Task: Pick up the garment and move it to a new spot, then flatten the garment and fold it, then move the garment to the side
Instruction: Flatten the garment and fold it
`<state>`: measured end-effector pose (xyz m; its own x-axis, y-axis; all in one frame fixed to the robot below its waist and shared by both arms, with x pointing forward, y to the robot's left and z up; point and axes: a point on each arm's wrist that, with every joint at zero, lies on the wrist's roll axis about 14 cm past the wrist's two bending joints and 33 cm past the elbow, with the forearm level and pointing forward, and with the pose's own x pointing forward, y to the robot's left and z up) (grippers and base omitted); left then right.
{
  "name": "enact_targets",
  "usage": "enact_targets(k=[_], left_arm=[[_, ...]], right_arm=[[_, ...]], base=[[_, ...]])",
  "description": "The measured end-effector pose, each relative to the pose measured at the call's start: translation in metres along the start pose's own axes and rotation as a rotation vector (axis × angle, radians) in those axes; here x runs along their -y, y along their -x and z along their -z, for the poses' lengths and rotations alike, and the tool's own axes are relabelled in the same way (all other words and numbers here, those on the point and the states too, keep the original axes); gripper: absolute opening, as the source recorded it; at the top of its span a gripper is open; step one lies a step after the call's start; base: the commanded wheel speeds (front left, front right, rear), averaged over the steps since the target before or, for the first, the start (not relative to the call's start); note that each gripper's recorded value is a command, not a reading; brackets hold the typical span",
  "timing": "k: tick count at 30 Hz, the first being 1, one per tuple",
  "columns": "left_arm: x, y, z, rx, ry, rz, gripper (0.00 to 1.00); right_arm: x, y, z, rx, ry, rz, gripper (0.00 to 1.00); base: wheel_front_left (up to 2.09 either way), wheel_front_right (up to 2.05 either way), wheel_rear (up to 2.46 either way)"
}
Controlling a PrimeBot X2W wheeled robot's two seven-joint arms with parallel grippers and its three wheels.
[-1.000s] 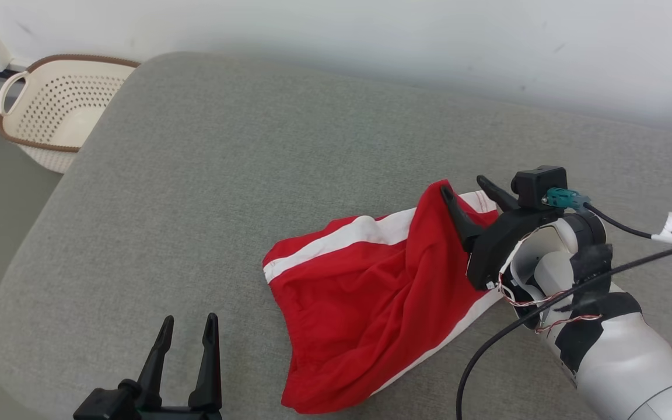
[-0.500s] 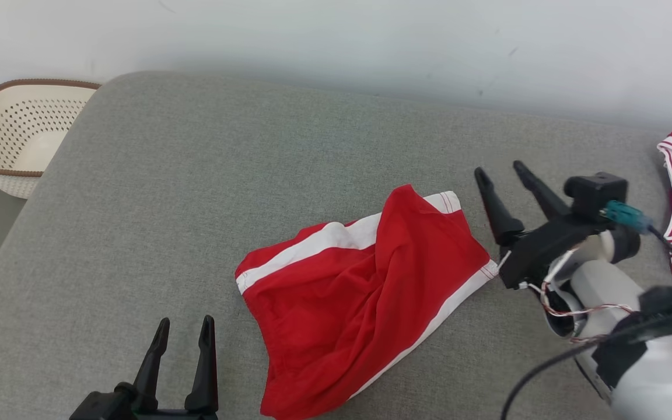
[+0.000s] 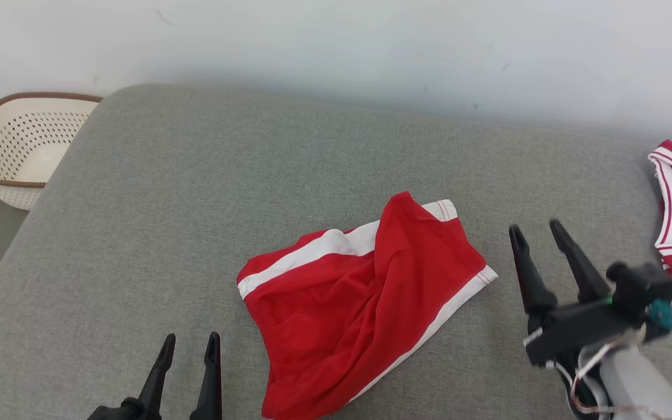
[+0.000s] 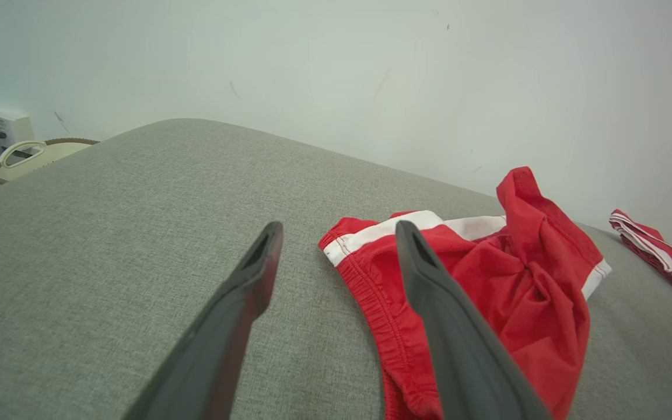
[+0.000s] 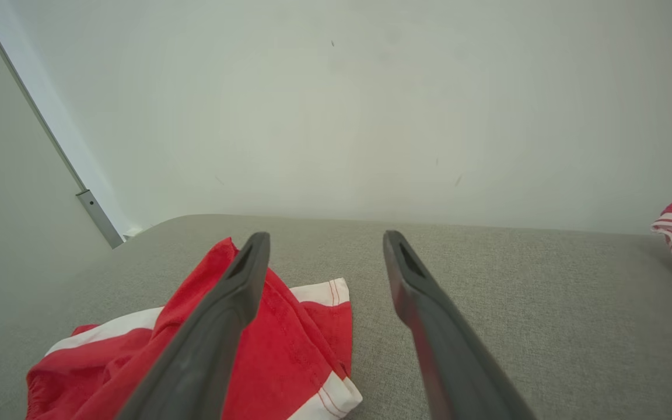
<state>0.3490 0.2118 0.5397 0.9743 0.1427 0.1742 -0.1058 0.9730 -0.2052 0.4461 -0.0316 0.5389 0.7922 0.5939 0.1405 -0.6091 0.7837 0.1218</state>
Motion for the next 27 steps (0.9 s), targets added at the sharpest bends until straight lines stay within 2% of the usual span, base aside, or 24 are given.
enact_targets(k=[5, 10, 22, 27], left_arm=[[0.001, 0.002, -0.004, 0.011, 0.002, 0.004, 1.00], [0.003, 0.003, -0.004, 0.010, 0.003, 0.008, 1.00], [-0.009, 0.009, -0.004, 0.004, -0.007, -0.031, 1.00], [-0.016, 0.011, -0.001, -0.006, -0.010, -0.057, 1.00]], right_arm=[[-0.006, 0.023, 0.026, -0.080, -0.002, 0.028, 1.00], [-0.005, 0.028, 0.039, -0.156, 0.037, 0.025, 1.00], [0.007, 0.010, 0.088, -0.376, 0.065, 0.007, 1.00], [0.009, 0.001, 0.104, -0.421, 0.054, -0.004, 1.00]], base=[[0.00, 0.00, 0.00], [0.00, 0.00, 0.00], [0.00, 0.00, 0.00], [0.00, 0.00, 0.00]])
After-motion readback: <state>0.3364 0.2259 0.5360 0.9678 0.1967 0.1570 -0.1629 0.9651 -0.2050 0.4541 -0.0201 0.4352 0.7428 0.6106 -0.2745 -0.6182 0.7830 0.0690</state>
